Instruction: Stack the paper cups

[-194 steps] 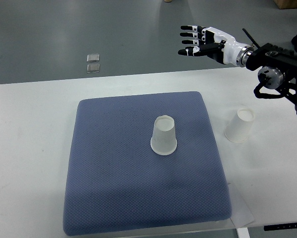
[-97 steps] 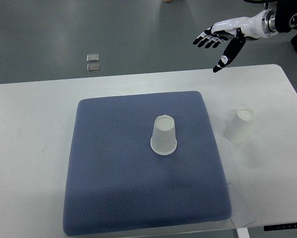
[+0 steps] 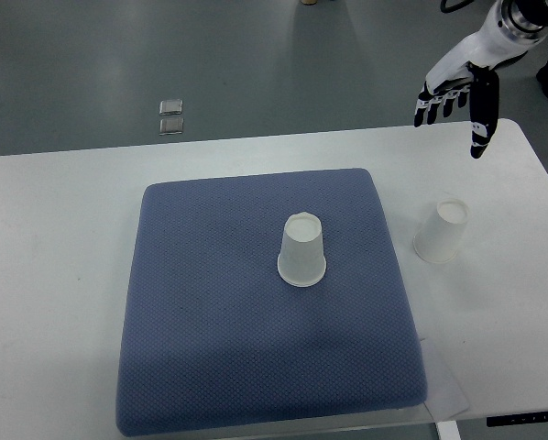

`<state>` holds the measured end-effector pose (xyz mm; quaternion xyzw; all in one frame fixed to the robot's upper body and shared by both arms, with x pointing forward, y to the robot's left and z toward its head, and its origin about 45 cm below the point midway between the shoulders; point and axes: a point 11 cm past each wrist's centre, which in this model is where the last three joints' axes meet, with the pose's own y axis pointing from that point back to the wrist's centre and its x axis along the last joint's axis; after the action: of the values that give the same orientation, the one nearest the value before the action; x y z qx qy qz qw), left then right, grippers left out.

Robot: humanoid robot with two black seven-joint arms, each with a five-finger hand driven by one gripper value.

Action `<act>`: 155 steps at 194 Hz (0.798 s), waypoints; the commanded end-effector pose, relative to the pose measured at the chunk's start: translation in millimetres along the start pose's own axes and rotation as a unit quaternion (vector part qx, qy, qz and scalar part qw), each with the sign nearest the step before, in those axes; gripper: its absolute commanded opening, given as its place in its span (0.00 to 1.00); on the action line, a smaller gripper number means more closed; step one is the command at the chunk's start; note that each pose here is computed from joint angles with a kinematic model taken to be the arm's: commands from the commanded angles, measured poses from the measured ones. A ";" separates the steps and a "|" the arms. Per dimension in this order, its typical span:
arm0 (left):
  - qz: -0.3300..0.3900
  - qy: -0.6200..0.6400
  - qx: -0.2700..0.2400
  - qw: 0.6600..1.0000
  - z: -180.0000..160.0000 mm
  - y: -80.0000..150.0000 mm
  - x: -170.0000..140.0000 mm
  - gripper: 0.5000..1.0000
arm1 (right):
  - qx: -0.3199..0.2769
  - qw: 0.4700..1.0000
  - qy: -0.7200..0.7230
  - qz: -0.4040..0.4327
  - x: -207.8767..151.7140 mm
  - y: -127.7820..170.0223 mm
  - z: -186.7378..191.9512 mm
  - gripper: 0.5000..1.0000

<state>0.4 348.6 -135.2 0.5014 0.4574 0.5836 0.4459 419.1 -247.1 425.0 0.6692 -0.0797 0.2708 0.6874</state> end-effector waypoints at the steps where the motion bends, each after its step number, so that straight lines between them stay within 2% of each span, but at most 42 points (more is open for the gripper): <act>1: 0.000 0.000 0.000 1.000 0.2 0.0 0.0 1.00 | -0.027 1.000 0.001 -0.005 -7.8 18.8 8.9 0.83; 59: 0.000 0.000 0.001 1.000 -0.7 0.0 0.1 1.00 | -0.026 0.999 -0.013 0.039 -4.2 75.9 8.9 0.83; 87: 0.000 0.000 0.000 1.000 0.2 0.0 0.0 1.00 | -0.016 0.998 -0.023 0.048 -0.2 80.7 3.9 0.83; 106: 0.000 0.000 0.000 1.000 0.2 0.0 0.0 1.00 | -0.018 0.999 -0.026 0.028 -7.3 66.0 6.1 0.83; 115: 0.000 0.000 0.001 1.000 -0.7 0.0 0.1 1.00 | -0.021 0.999 -0.029 0.006 -15.1 49.2 9.3 0.83; 155: 0.000 0.000 0.001 1.000 -0.7 0.0 0.1 1.00 | -0.034 0.999 -0.030 0.014 -29.4 -14.7 15.8 0.83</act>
<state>0.0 348.6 -135.2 0.5016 0.4576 0.5835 0.4455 397.6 -268.0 429.7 0.6535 -0.1169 0.2558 0.7027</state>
